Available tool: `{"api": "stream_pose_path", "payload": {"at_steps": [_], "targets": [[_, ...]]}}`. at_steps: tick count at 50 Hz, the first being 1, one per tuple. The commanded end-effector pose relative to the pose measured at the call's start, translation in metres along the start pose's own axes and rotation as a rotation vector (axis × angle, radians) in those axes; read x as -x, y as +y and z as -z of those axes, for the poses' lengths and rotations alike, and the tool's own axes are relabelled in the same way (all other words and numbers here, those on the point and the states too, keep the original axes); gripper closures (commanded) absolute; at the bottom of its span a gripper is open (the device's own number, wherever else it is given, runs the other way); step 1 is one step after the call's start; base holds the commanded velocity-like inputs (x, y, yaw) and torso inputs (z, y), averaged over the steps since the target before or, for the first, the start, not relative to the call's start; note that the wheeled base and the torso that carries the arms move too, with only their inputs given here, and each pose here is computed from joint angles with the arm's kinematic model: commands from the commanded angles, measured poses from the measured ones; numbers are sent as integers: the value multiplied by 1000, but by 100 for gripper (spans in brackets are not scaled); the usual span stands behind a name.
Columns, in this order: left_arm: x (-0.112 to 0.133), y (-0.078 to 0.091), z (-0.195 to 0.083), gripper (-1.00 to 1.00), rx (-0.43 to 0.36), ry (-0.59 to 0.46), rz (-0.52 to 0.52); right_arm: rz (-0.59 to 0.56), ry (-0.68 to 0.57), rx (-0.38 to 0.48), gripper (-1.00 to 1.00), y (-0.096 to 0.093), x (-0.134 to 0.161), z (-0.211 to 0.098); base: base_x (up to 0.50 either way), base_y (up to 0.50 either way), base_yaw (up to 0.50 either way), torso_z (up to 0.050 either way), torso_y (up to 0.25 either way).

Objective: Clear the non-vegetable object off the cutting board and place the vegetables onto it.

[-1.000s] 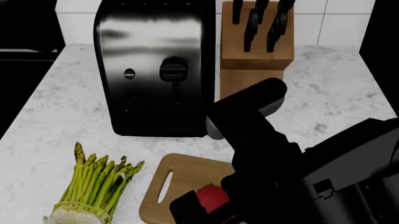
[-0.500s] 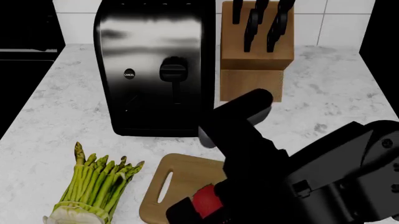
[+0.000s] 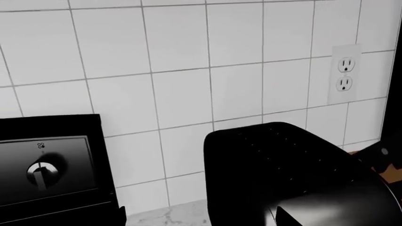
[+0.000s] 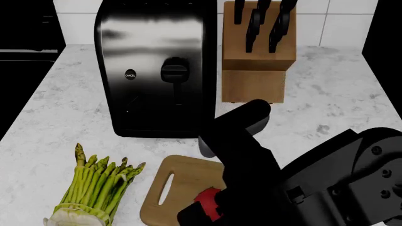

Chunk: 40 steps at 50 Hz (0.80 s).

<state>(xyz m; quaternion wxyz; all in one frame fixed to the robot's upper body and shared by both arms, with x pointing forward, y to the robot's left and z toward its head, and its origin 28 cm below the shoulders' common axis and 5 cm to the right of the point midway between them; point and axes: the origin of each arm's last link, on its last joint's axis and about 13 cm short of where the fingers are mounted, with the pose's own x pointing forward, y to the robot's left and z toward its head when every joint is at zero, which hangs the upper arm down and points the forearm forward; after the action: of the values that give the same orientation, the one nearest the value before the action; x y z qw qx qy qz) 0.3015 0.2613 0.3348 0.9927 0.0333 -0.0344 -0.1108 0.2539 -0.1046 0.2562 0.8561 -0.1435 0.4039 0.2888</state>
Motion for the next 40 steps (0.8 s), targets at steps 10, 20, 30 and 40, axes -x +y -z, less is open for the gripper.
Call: {"api": "stream_pose_path", "payload": {"at_steps": [10, 20, 30, 40], "targets": [[1, 1, 0, -100, 2, -2, -4, 55, -29, 61, 100, 7, 33, -9, 0, 0, 0, 0, 0], [4, 0, -3, -100, 1, -8, 3, 143, -78, 41, 100, -1, 58, -9, 0, 0, 0, 0, 0], [3, -1, -3, -100, -3, -10, 14, 271, -102, -24, 100, -16, 79, 2, 0, 0, 0, 0, 0], [2, -1, -6, -100, -9, -16, 19, 353, -103, -92, 100, -26, 84, 16, 0, 0, 0, 0, 0]]}}
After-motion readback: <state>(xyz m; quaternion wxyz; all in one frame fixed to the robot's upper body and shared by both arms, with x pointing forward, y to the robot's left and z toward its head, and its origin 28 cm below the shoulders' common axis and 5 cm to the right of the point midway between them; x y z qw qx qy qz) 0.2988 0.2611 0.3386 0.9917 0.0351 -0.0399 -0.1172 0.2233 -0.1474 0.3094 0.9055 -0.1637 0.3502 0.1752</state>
